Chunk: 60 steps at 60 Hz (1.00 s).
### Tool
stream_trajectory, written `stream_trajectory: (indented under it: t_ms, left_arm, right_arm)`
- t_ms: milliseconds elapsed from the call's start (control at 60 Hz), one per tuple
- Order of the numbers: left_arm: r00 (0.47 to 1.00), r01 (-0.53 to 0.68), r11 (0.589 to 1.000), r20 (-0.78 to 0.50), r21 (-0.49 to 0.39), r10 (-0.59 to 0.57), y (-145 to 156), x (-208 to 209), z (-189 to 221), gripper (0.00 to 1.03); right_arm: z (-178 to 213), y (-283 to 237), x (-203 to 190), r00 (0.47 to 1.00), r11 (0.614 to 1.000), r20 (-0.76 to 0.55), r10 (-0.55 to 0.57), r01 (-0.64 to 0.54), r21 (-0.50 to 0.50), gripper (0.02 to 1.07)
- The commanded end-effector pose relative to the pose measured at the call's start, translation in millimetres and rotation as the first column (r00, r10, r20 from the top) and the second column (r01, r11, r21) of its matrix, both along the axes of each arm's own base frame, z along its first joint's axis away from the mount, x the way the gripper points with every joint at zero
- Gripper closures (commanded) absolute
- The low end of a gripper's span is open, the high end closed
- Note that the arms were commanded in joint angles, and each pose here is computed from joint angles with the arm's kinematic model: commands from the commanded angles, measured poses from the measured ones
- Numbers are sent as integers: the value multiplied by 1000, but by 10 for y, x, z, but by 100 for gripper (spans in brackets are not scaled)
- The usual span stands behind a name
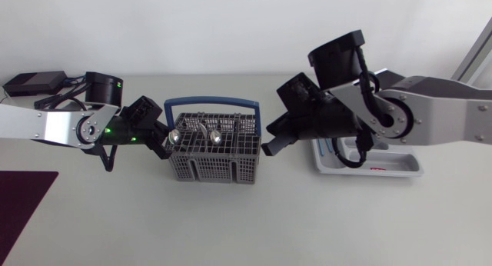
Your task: Unload the cutlery basket into the drawer organizer.
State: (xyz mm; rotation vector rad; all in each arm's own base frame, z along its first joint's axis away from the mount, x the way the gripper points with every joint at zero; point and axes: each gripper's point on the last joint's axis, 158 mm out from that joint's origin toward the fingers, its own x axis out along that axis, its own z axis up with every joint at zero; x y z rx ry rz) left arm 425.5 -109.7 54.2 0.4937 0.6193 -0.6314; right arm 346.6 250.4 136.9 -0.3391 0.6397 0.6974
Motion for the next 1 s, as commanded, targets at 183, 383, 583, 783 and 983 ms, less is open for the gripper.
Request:
stream_trajectory:
  t_ms: [183,383,583,783,983]
  left_arm:
    - [1000,12,1000,12,6,-12,86,-255,44,87]
    - [976,76,995,197,70,-89,130,-508,695,87]
    - [893,274,940,310,202,-327,-330,-894,1129,86]
    - [810,438,837,260,329,-526,-648,-1047,1105,61]
    - [738,520,738,209,430,-642,-777,-914,1068,57]
  right_arm:
    - [192,472,-286,993,995,62,98,-95,-43,84]
    - [48,410,-345,992,991,53,116,-112,-75,72]
    - [-145,337,-432,990,986,28,137,-134,-99,60]
    - [-195,300,-504,987,982,29,161,-157,-108,57]
    - [-238,293,-558,983,979,21,181,-178,-102,57]
